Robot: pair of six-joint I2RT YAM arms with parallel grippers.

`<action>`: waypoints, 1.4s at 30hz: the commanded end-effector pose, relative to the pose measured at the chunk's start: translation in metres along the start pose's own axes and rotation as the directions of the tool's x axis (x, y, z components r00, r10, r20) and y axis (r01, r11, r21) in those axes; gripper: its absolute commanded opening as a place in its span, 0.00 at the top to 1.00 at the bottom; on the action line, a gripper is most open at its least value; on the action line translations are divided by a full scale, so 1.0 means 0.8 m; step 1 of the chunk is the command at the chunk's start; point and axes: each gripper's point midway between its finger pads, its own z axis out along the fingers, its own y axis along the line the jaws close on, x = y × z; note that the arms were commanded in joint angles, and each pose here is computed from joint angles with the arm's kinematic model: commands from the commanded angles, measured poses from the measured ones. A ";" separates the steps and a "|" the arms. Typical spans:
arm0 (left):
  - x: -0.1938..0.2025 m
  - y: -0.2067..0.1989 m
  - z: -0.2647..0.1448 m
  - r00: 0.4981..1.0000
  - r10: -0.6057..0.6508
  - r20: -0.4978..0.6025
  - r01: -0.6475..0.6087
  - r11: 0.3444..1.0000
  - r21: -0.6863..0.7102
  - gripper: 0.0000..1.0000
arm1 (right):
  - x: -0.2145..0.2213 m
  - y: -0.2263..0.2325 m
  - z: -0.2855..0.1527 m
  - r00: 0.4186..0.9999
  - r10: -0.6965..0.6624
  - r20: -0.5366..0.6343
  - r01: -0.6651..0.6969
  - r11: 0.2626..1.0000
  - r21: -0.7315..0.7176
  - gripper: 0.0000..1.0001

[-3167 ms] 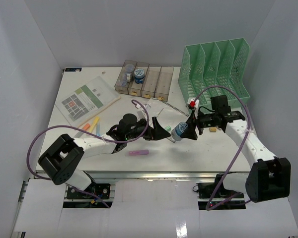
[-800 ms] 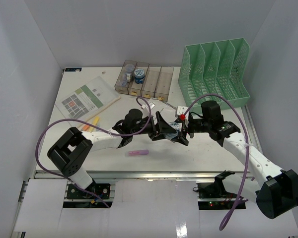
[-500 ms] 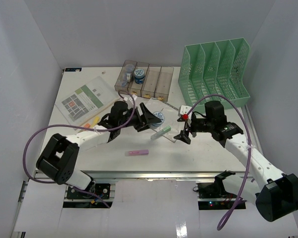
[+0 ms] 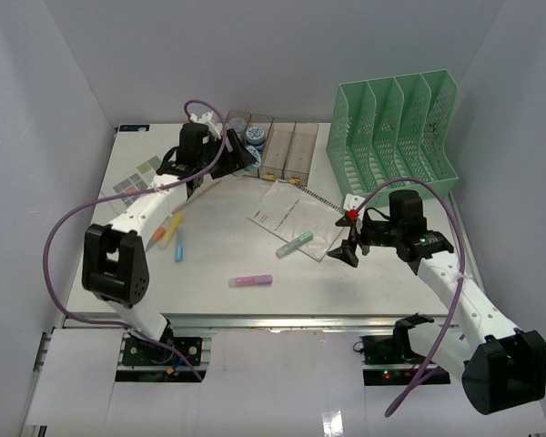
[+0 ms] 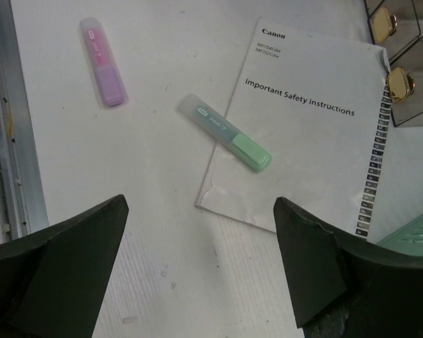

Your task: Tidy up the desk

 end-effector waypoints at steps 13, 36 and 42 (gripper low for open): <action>-0.079 0.040 0.148 0.971 0.237 0.041 -0.234 0.969 -0.076 0.89 | -0.006 0.004 -0.006 0.999 -0.001 0.041 0.001 1.000 -0.014 0.10; -0.077 0.061 0.179 0.912 0.409 0.023 -0.406 0.910 -0.090 0.76 | -0.003 0.002 -0.006 0.999 0.004 0.034 -0.004 1.000 -0.009 0.10; -0.068 0.056 0.182 0.900 0.436 0.011 -0.433 0.897 -0.089 0.76 | -0.002 0.001 -0.006 0.999 0.005 0.031 -0.005 1.000 -0.007 0.10</action>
